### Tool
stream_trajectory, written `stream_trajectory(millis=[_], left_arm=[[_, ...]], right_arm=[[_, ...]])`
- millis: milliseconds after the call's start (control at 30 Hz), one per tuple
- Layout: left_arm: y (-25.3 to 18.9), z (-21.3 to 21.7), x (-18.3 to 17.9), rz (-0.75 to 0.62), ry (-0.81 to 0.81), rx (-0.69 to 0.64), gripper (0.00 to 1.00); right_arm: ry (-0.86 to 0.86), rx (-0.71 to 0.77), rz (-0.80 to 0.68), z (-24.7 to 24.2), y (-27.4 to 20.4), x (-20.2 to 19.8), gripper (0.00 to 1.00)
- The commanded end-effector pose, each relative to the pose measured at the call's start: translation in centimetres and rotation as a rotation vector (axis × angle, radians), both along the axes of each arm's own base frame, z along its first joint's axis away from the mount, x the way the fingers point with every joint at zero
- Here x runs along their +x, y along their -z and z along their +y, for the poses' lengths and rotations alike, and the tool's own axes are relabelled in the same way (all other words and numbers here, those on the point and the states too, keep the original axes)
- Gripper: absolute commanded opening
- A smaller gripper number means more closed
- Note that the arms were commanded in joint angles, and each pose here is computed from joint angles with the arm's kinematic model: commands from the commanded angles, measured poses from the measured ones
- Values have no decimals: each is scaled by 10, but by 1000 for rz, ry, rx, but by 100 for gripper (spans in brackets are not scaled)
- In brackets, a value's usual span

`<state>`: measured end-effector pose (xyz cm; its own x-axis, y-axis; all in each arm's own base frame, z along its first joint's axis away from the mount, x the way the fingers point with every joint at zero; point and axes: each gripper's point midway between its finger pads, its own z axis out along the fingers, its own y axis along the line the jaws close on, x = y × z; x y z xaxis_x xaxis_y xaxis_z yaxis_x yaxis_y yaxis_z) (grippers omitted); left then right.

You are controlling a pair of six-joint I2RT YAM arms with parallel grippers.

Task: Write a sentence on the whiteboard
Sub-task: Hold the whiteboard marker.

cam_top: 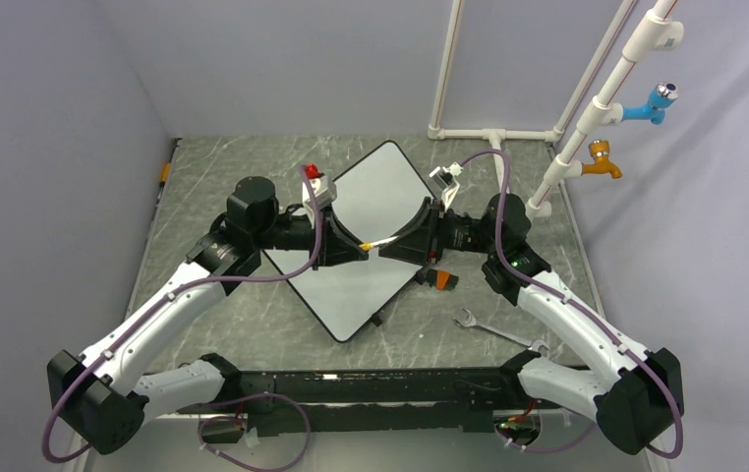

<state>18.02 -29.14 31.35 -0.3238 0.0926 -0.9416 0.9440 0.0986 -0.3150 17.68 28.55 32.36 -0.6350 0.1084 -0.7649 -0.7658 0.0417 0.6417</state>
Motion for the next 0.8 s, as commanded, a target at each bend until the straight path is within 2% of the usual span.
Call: stream_trajectory(millis=[0,300,767], left_arm=[[-2,5,1,-34,-38,16,0],[-7,11,-5,-51,-60,2,0],[-4,5,-9,-25,3,-13,0]], right_arm=[[-20,71,-123,-1,-37,-8,37],[-22,88,-132,-3,-43,-11,43],[-38,75,-120,3,-38,-9,41]])
